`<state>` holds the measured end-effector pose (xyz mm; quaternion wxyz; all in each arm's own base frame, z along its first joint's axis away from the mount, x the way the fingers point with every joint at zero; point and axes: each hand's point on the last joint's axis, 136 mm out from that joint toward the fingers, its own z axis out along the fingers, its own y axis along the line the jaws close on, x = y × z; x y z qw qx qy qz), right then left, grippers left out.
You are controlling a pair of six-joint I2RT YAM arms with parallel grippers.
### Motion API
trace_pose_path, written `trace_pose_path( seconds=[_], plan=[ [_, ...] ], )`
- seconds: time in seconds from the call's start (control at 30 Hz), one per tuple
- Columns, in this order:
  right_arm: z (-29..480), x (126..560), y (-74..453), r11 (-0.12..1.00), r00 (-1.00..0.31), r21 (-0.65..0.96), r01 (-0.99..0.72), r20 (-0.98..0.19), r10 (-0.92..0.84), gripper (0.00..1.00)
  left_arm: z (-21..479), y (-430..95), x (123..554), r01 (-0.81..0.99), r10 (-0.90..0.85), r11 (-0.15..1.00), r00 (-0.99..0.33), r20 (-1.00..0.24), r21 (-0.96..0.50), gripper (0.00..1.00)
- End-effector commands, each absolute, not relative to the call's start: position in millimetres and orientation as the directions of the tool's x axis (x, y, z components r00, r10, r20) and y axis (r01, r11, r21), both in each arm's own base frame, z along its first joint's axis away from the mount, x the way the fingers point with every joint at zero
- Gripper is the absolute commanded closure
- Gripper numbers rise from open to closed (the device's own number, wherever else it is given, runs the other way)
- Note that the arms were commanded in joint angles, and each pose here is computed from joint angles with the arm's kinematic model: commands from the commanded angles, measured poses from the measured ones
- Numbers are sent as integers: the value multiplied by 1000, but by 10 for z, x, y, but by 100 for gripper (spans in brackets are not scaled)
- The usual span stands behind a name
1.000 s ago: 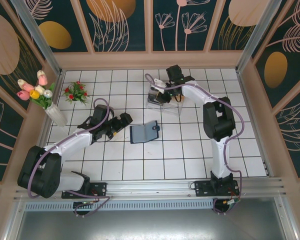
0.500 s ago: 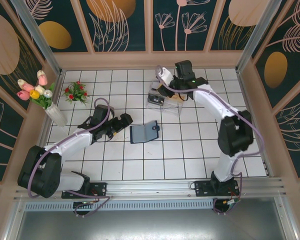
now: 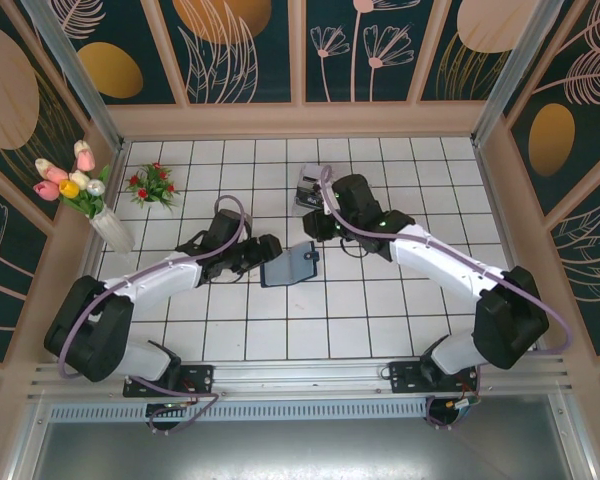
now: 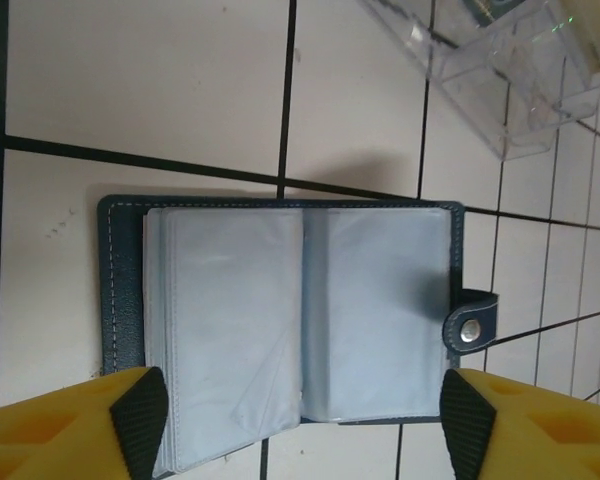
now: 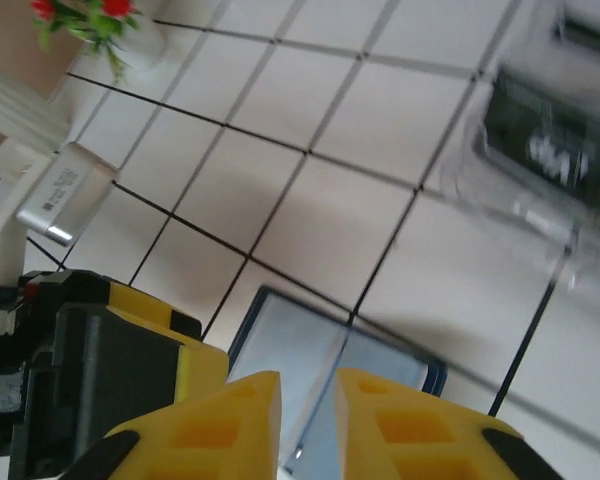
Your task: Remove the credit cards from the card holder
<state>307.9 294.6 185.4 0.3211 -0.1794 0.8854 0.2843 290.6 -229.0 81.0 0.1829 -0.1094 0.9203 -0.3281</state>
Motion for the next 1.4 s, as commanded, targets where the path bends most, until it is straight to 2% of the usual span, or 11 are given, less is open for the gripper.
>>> trace_pose_path(
  seconds=[0.0,0.1,0.2,0.33,0.43,0.8,1.1,1.37],
  plan=[
    [1411,2952,2804,855,-889,475,-207,-456,39,86,800,-2354,2997,-70,-323,757,-904,-280,-649,32],
    [1312,2806,2917,831,-896,524,-184,-437,77,84,739,-2375,2999,-76,-322,756,-908,-269,-650,38],
    [1152,2730,2918,831,-921,547,-102,-367,128,83,696,-2347,3009,-89,-330,764,-905,-268,-639,45],
    [867,2585,2906,830,-955,558,-6,-250,161,91,626,-2361,2991,-87,-314,770,-914,-257,-632,62],
    [721,2497,2882,842,-966,539,31,-200,164,93,573,-2414,2944,-83,-296,759,-927,-229,-645,68],
    [563,2583,2884,897,-970,443,14,-213,120,88,366,-2384,2885,-124,-305,767,-934,-187,-630,74],
    [510,2699,2803,935,-963,356,7,-248,101,81,158,-2272,2819,-161,-311,801,-935,-171,-577,75],
    [464,2715,2798,940,-963,342,-8,-257,85,78,26,-2192,2779,-180,-308,828,-937,-162,-531,76]
  ],
)
